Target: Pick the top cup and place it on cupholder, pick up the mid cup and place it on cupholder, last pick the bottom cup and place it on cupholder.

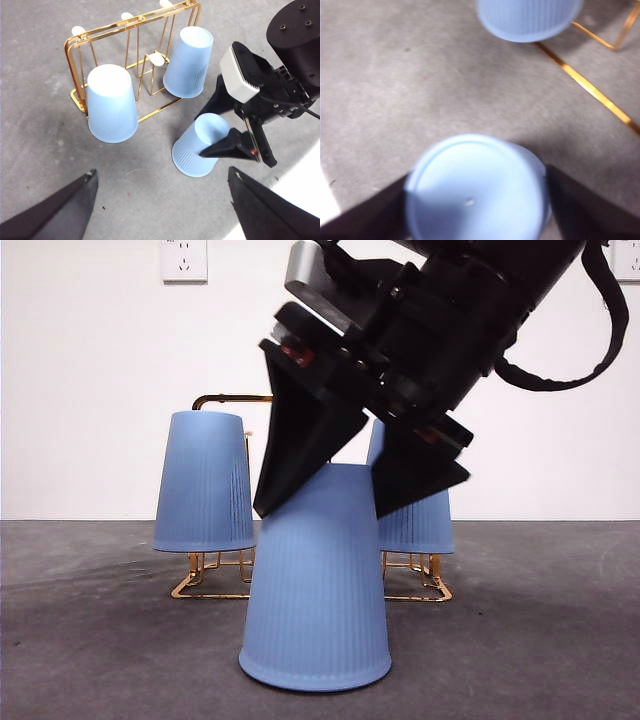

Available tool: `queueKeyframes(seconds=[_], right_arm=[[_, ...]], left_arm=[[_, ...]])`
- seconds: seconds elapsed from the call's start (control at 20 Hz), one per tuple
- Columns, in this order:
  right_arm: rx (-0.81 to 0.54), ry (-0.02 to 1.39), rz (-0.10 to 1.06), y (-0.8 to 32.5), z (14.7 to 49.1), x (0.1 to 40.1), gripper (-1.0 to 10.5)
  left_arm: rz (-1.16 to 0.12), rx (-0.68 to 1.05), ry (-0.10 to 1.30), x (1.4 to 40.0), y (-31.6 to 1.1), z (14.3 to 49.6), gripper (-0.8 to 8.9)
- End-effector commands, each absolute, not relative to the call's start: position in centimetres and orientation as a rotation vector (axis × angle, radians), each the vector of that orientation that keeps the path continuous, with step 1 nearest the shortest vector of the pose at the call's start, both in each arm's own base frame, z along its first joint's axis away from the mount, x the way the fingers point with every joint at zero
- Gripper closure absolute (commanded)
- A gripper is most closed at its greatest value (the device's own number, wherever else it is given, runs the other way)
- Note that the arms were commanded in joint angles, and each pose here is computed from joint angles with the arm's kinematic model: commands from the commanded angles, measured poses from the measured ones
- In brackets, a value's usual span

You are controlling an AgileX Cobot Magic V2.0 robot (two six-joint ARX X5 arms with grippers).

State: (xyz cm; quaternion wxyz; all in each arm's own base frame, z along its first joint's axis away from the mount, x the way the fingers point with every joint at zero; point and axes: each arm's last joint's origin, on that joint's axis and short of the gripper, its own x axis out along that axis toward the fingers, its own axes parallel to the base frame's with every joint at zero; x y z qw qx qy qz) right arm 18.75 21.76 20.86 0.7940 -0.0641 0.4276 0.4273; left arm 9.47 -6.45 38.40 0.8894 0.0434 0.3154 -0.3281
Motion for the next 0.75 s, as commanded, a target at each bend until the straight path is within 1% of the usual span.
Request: queueKeyframes(seconds=[0.05, 0.15, 0.3, 0.4, 0.6, 0.75], right_arm=[[-0.145, 0.915, 0.932, 22.3, 21.0, 18.8, 6.9], [-0.139, 0.900, 0.935, 22.3, 21.4, 18.8, 6.9], [-0.143, 0.866, 0.932, 22.2, 23.5, 18.7, 6.9], [-0.146, 0.828, 0.940, 22.2, 26.1, 18.7, 6.9], [-0.182, 0.734, 0.901, 22.2, 31.4, 19.1, 6.9], [-0.204, 0.622, 0.867, 22.0, 35.1, 19.4, 6.9]], left_arm=[[-0.694, 0.085, 0.634, 9.5, -6.6, 38.8, 4.09], [-0.694, 0.085, 0.634, 9.5, -6.6, 38.8, 4.09], [-0.694, 0.085, 0.634, 9.5, -6.6, 38.8, 4.09], [-0.694, 0.086, 0.634, 9.5, -6.6, 38.8, 4.09], [-0.694, 0.086, 0.632, 9.5, -6.6, 38.9, 4.09], [-0.695, 0.085, 0.626, 9.5, -6.6, 38.9, 4.09]])
